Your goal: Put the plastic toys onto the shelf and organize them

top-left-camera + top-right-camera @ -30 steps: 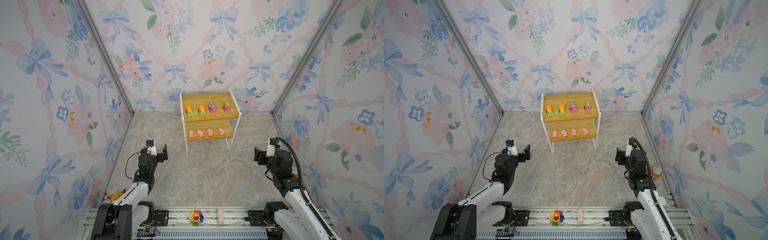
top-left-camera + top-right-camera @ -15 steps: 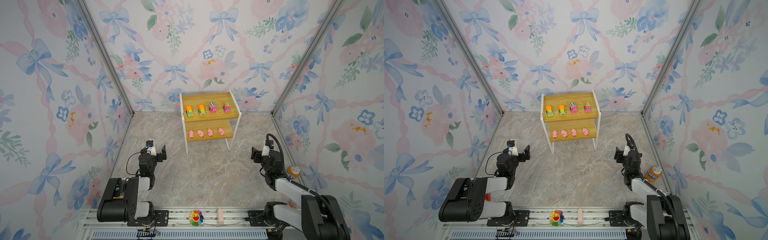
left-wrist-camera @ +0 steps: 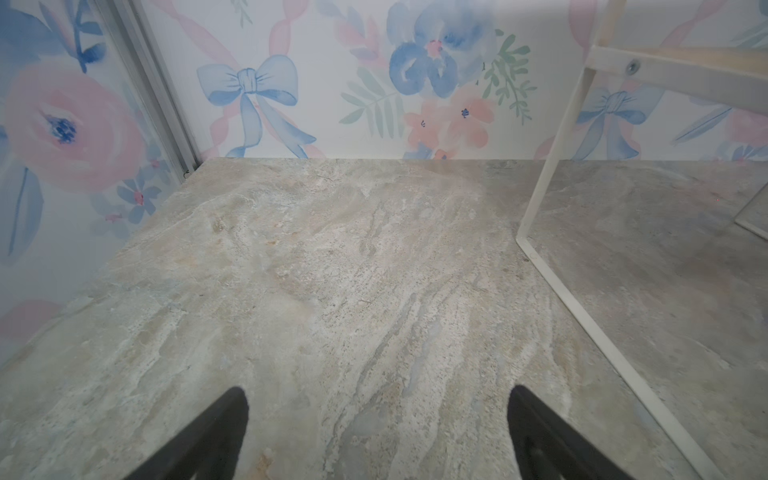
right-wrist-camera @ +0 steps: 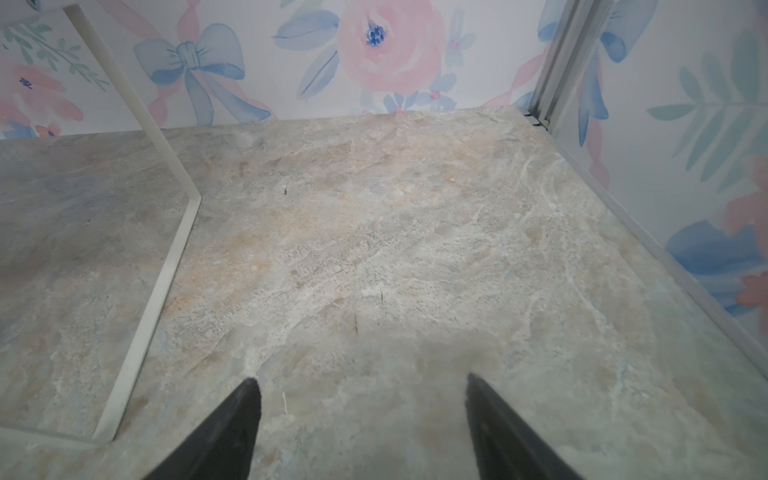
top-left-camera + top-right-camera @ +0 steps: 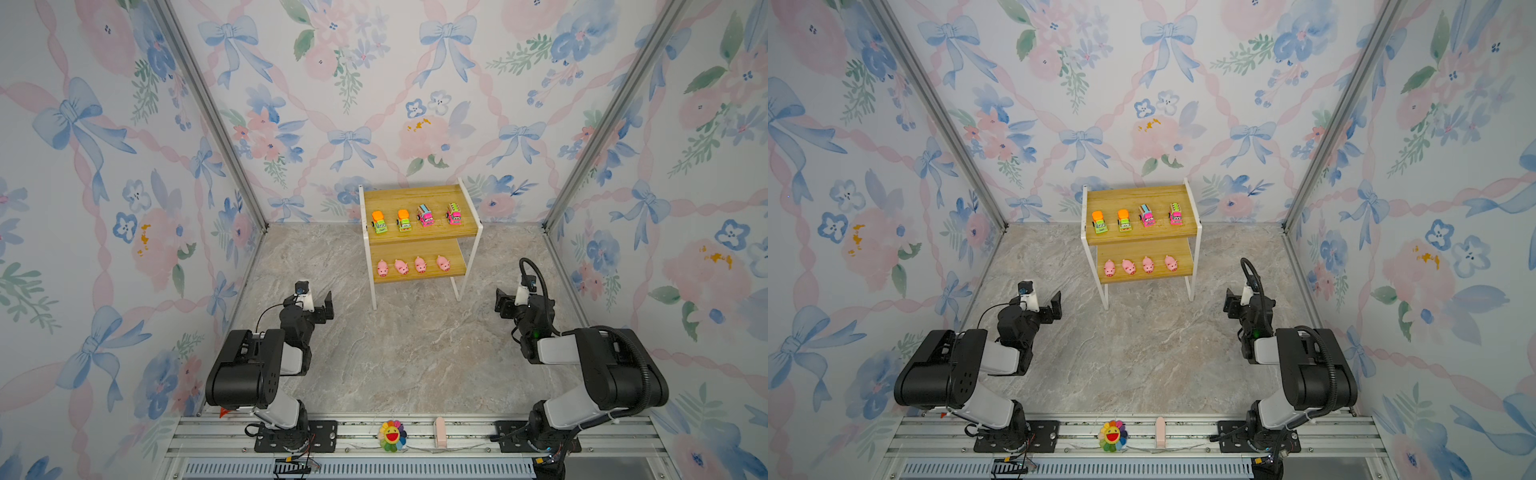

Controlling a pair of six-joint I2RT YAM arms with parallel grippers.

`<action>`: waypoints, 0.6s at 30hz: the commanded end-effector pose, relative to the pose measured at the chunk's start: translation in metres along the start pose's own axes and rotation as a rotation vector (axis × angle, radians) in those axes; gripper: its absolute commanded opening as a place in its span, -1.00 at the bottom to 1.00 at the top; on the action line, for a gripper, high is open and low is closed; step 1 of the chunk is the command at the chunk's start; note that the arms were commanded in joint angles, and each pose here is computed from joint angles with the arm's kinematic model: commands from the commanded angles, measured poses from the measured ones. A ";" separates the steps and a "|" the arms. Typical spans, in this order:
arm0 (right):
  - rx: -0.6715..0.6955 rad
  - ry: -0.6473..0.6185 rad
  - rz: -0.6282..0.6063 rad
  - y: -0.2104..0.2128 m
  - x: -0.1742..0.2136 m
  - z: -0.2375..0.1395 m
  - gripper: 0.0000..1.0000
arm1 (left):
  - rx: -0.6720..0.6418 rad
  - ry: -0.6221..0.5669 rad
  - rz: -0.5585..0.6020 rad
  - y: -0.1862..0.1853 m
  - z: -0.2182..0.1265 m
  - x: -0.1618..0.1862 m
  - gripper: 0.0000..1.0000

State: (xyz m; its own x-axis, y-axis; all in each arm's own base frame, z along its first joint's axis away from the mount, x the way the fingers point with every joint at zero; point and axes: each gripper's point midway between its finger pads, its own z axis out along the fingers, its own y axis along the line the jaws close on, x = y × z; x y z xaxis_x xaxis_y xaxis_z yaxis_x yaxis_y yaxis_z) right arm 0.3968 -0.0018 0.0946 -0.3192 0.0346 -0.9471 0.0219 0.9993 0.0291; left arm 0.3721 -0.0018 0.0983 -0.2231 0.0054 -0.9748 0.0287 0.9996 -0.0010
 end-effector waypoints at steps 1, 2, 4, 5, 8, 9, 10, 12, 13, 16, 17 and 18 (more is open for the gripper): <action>-0.023 0.002 -0.023 0.006 -0.004 0.002 0.73 | -0.015 -0.036 0.020 0.001 0.003 -0.010 0.96; -0.023 0.002 -0.022 0.006 -0.004 0.002 0.77 | -0.015 -0.034 0.020 0.001 0.002 -0.009 0.96; -0.020 0.007 -0.029 0.007 -0.003 0.002 0.86 | -0.016 -0.036 0.020 0.001 0.002 -0.010 0.96; -0.017 0.006 -0.033 0.007 -0.003 0.002 0.89 | -0.017 -0.034 0.020 0.001 0.002 -0.010 0.96; 0.002 0.004 -0.054 0.009 -0.003 0.002 0.96 | -0.019 -0.035 0.021 0.001 0.003 -0.010 0.96; 0.005 0.005 -0.057 0.010 -0.003 0.002 0.94 | -0.018 -0.034 0.022 0.001 0.003 -0.010 0.96; 0.006 0.004 -0.058 0.009 -0.003 0.002 0.94 | -0.019 -0.034 0.022 0.001 0.002 -0.010 0.96; 0.007 0.003 -0.058 0.009 -0.003 0.002 0.94 | -0.020 -0.033 0.022 0.001 0.003 -0.010 0.96; 0.006 0.005 -0.058 0.009 -0.003 0.002 0.94 | -0.018 -0.034 0.022 0.001 0.003 -0.010 0.96; 0.005 0.005 -0.058 0.010 -0.003 0.002 0.93 | -0.019 -0.035 0.022 0.001 0.003 -0.010 0.96; 0.005 0.005 -0.058 0.010 -0.003 0.002 0.94 | -0.018 -0.034 0.022 0.001 0.003 -0.010 0.96; 0.005 0.006 -0.057 0.009 -0.003 0.002 0.94 | -0.020 -0.036 0.022 0.001 0.003 -0.011 0.96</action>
State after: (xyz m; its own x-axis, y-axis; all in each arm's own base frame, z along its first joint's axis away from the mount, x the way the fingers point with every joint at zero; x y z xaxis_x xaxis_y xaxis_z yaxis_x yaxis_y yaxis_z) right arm 0.3994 0.0071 0.0958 -0.3239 -0.0056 -0.9461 0.0054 1.0000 -0.0078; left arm 0.3730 -0.0013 0.1012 -0.2117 0.0072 -0.9773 0.0173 0.9998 0.0036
